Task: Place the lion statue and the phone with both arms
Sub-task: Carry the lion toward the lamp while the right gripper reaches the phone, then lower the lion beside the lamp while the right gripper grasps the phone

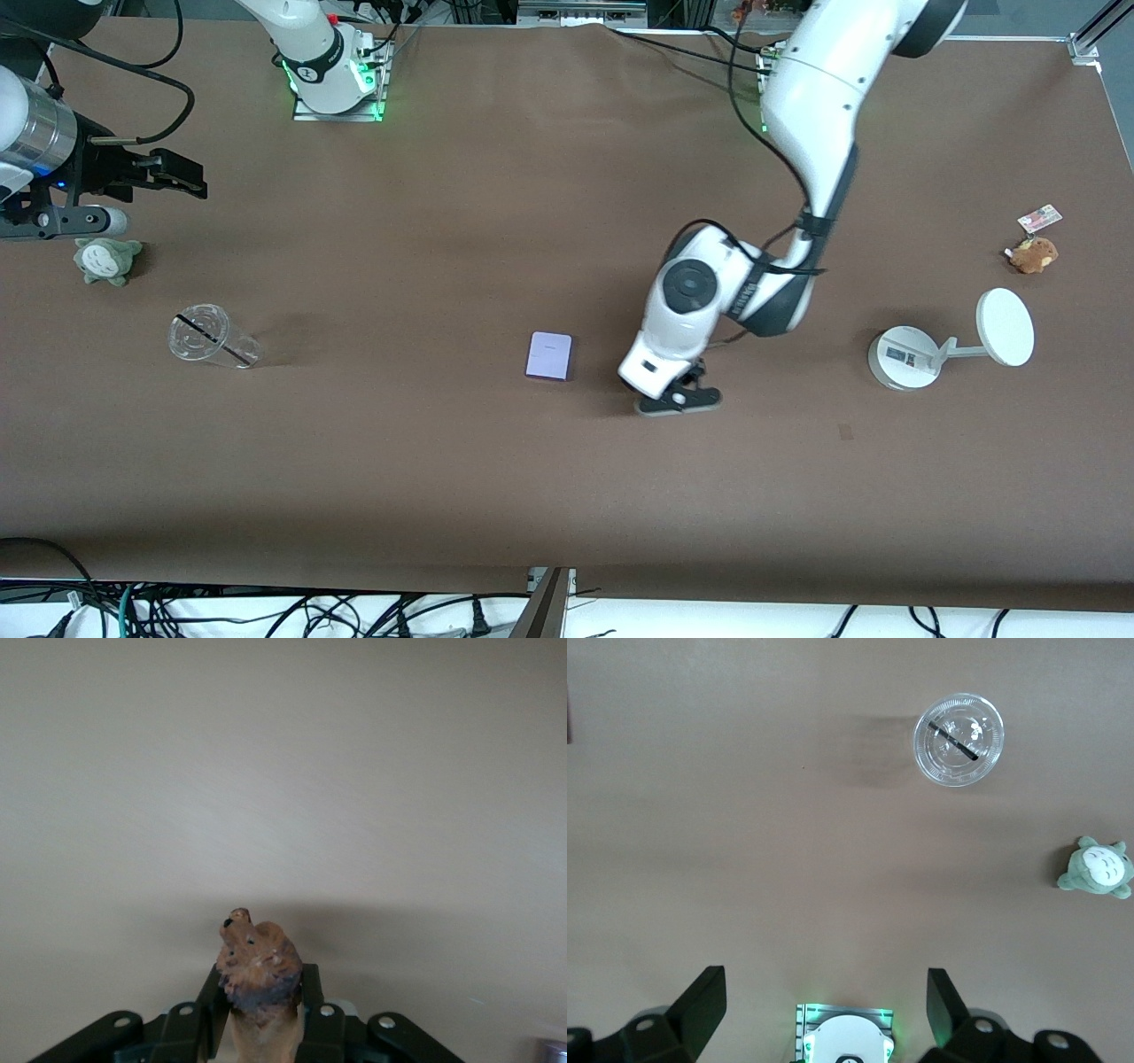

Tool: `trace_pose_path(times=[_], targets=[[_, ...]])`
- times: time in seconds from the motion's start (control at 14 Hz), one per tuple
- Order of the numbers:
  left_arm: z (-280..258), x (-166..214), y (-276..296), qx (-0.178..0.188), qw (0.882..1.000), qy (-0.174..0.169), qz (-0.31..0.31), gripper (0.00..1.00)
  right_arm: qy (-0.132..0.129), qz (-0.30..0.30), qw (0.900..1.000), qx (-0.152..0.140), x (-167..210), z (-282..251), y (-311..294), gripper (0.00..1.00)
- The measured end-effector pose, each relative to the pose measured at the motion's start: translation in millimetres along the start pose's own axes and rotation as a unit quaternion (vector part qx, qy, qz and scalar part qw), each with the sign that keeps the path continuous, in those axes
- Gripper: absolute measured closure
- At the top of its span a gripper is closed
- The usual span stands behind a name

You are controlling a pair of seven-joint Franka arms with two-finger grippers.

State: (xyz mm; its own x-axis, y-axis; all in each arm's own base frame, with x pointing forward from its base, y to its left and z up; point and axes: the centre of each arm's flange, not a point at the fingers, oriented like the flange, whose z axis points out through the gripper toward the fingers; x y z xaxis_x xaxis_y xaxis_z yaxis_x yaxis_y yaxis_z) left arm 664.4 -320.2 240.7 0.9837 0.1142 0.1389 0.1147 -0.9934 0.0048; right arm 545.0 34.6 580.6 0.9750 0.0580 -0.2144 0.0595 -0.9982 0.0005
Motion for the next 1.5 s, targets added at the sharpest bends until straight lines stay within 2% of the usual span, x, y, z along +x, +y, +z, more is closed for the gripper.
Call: trace_pose_path(times=[0.29, 0.57, 0.86, 1.07, 1.29, 1.5], targets=[[-11.6, 19.8, -115.0, 0.016, 0.998, -0.033, 0.058, 0.63, 0.000, -0.002, 1.000, 0.002, 0.5, 0.5, -3.5, 0.00], [-4.0, 13.9, -204.6, 0.041, 0.996, -0.063, 0.052, 0.63, 0.008, -0.015, 1.000, -0.003, 9.3, 4.6, -39.5, 0.00], [4.5, 5.9, -252.9, 0.050, 0.993, -0.083, 0.065, 0.63, 0.028, -0.003, 1.000, -0.008, 29.4, 18.4, -109.1, 0.00], [11.5, 3.7, -280.2, 0.051, 0.993, -0.092, 0.061, 0.63, 0.039, 0.000, 0.999, -0.011, 45.7, 48.4, -172.7, 0.00], [17.3, 0.2, -288.1, 0.048, 0.994, -0.082, 0.056, 0.63, 0.047, -0.018, 0.999, -0.011, 66.7, 89.6, -223.2, 0.00], [23.4, -7.8, -294.1, 0.044, 0.995, -0.068, 0.053, 0.63, 0.056, -0.003, 0.998, 0.008, 96.4, 130.6, -259.3, 0.00]])
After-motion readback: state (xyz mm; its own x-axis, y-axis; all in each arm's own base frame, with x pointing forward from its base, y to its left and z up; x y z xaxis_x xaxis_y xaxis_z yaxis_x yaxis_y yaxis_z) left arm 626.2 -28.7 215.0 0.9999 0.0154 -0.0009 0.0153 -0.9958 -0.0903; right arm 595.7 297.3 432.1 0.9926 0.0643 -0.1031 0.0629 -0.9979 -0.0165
